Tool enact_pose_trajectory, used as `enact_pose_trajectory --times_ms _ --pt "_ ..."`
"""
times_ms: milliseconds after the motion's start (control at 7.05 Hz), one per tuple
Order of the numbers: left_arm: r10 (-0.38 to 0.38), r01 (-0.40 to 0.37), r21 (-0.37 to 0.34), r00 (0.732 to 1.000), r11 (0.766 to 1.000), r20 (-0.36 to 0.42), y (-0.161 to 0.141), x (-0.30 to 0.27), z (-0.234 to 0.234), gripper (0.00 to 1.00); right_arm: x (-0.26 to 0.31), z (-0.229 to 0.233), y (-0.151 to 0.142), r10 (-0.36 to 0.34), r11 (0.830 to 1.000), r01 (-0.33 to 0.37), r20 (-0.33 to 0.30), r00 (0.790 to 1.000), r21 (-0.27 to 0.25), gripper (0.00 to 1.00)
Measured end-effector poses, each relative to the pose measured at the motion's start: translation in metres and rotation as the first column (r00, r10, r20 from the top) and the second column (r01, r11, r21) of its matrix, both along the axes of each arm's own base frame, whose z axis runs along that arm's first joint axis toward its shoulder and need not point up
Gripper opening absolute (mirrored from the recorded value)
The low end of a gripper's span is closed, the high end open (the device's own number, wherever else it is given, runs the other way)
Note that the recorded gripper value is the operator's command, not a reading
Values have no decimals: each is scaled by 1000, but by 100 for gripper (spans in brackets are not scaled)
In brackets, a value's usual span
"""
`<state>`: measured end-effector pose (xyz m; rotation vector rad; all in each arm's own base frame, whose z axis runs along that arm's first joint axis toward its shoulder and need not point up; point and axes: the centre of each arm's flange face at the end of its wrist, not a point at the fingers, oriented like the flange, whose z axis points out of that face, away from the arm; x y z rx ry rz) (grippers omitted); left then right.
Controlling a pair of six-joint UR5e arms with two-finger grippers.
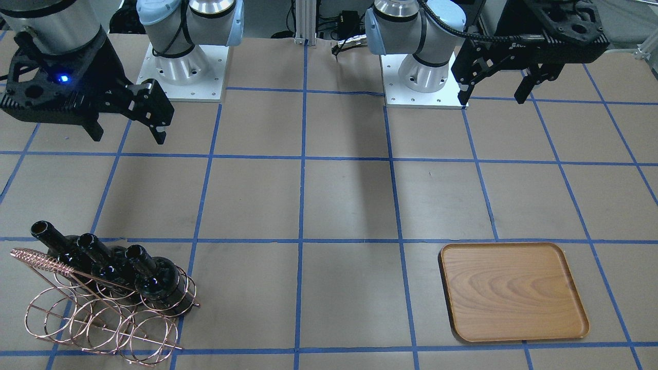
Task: Take wine from basket and place on tray
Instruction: 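Lower the right gripper over the bottle in the wire rack nearest the tray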
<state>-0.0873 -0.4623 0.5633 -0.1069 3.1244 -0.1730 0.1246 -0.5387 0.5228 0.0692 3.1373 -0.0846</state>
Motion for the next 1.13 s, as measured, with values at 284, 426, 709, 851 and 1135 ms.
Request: enact_pose_trajectory --times_ms 284,426,709,851,1135 --pt "0 0 0 1000 1000 0 0 0 0 100 -8 -35 -37 -9 1000 9 -12 1000 -10 91" --pt "0 0 0 1000 1000 0 0 0 0 100 -20 -48 -48 -22 1000 22 -33 999 -1 92" --pt "0 0 0 1000 1000 0 0 0 0 100 -46 -69 -62 -56 998 56 -54 997 5 95" --pt "0 0 0 1000 1000 0 0 0 0 100 -52 -84 -73 -64 998 63 -56 996 -10 91" --pt "0 0 0 1000 1000 0 0 0 0 100 -56 -107 -90 -70 997 67 -59 996 -40 88"
